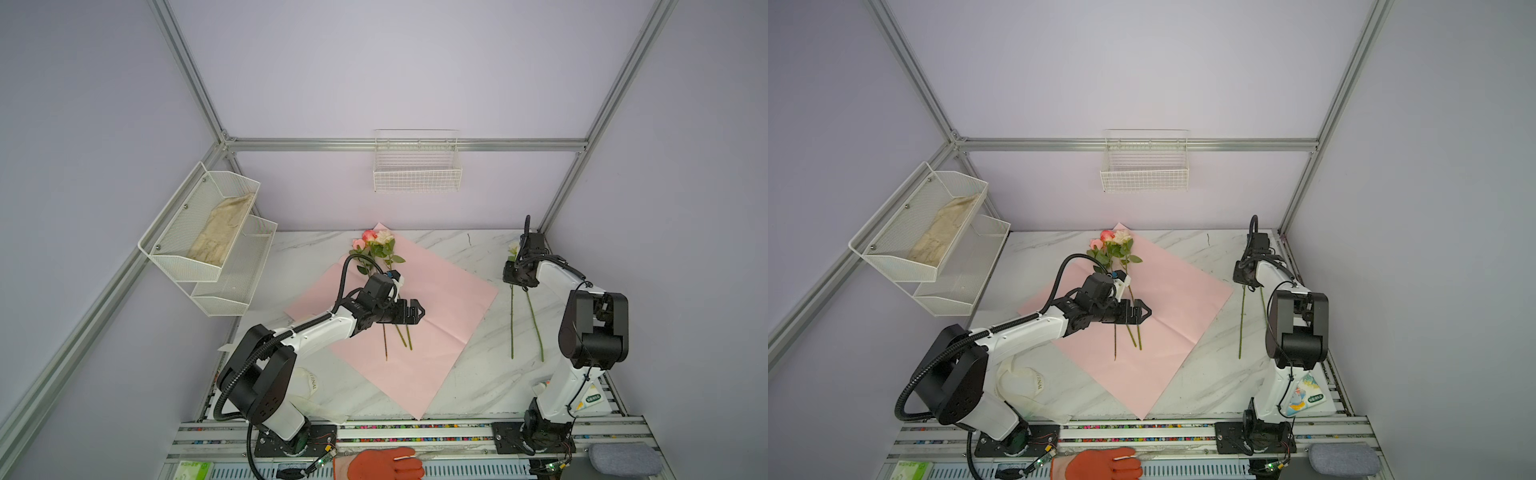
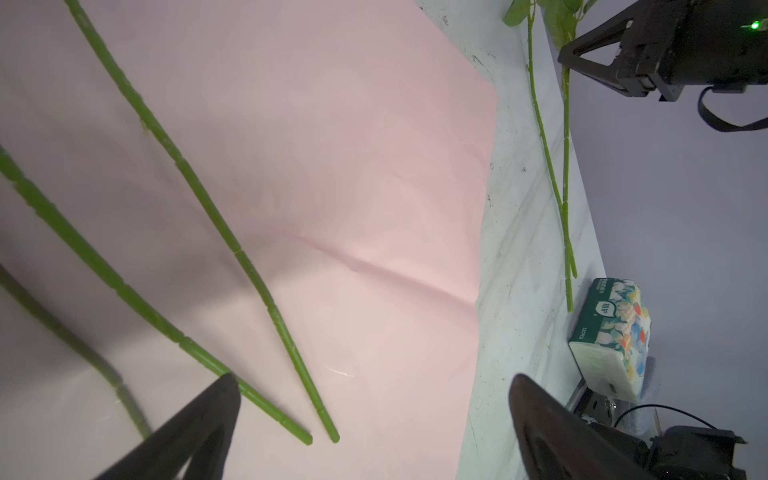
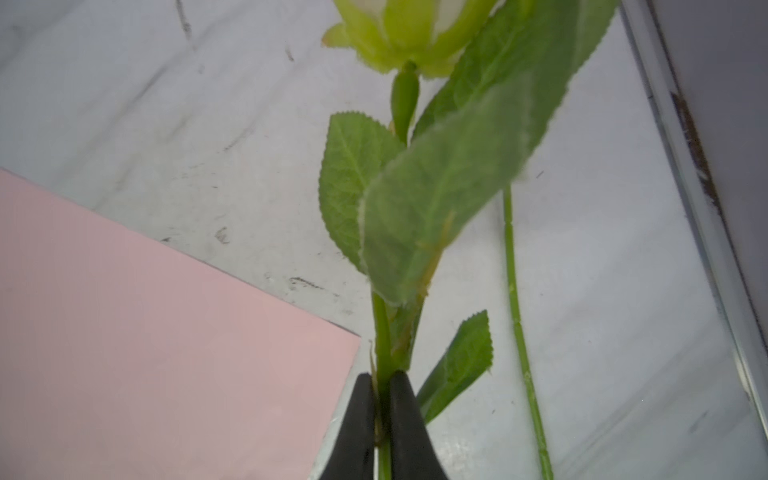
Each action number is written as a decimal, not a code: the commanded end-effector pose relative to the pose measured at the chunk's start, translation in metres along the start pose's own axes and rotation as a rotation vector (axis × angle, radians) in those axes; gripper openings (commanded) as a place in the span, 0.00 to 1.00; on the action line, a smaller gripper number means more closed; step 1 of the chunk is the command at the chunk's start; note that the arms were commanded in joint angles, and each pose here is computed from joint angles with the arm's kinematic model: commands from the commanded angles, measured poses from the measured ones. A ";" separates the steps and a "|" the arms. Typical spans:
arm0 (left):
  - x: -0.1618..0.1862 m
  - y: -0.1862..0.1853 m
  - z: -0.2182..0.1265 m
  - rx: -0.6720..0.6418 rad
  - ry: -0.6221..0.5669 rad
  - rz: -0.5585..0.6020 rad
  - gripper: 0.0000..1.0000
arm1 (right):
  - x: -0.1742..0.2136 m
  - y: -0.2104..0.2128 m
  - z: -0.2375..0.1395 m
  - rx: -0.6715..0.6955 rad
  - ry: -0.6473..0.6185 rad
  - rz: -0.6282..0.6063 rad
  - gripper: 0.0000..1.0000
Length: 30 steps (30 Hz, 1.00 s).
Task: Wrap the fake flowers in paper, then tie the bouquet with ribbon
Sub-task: 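Carry the white rose with right gripper over the pink sheet beside the bunch, then lower the white rose onto the pink sheet and open right gripper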
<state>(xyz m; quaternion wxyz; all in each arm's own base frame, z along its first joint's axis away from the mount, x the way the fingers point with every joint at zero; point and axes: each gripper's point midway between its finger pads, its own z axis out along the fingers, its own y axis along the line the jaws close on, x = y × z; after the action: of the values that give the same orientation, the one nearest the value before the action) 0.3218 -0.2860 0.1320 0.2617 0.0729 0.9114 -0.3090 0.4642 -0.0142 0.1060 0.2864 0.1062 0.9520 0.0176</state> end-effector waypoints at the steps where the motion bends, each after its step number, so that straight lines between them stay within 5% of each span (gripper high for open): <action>1: -0.046 0.001 -0.046 -0.098 -0.198 -0.002 1.00 | -0.006 0.088 -0.039 -0.290 -0.068 -0.040 0.08; 6: -0.058 0.048 -0.100 -0.194 -0.355 -0.138 1.00 | 0.015 0.228 -0.059 -0.673 -0.038 -0.029 0.08; 14: -0.040 0.108 -0.159 -0.271 -0.489 -0.297 1.00 | 0.050 0.359 -0.036 -0.738 0.052 -0.162 0.09; 27: -0.024 0.119 -0.165 -0.294 -0.479 -0.312 1.00 | 0.081 0.424 0.003 -0.786 0.161 -0.194 0.12; 30: -0.026 0.115 -0.161 -0.275 -0.467 -0.301 1.00 | 0.082 0.430 -0.004 -0.829 0.170 -0.217 0.25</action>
<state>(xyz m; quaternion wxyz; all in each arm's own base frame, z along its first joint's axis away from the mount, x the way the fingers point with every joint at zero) 0.3075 -0.0939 0.2018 0.4278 -0.1769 0.8584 -0.2212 0.4867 0.4147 0.1002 0.2421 -0.1072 0.8940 0.3615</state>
